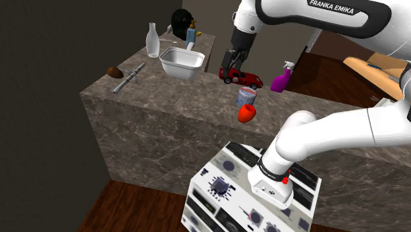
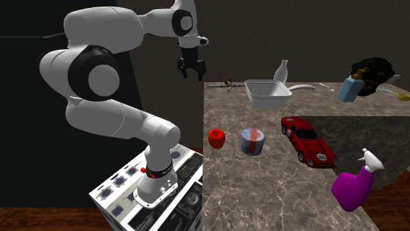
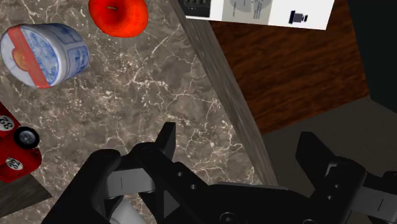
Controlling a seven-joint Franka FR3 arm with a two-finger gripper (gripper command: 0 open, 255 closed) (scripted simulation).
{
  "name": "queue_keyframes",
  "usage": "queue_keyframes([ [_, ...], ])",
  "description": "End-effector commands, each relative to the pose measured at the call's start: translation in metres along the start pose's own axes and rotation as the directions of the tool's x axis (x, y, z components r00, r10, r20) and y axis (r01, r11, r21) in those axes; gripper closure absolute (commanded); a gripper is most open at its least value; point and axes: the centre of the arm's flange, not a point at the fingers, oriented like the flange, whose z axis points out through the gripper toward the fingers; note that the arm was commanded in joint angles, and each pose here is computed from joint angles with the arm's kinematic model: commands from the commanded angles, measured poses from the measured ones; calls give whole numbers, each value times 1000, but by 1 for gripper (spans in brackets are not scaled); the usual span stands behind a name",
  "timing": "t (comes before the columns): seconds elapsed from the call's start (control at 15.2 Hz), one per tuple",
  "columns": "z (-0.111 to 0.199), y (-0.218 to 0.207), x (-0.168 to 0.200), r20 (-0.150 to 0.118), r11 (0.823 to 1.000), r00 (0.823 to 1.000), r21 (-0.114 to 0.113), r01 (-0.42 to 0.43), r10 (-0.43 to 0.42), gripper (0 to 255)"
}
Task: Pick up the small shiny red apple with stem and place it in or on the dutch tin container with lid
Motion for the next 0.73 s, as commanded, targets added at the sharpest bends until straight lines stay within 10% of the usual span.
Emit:
queue_keyframes([
  [0.0, 0, 0, 0, 0, 1000, 1000, 0, 0, 0, 0],
  [0.33, 42, 64, -5, 36, 979, 982, 78, -188, 186, 0],
  [0.66, 88, 122, -23, 86, 917, 928, 148, -371, 362, 0],
])
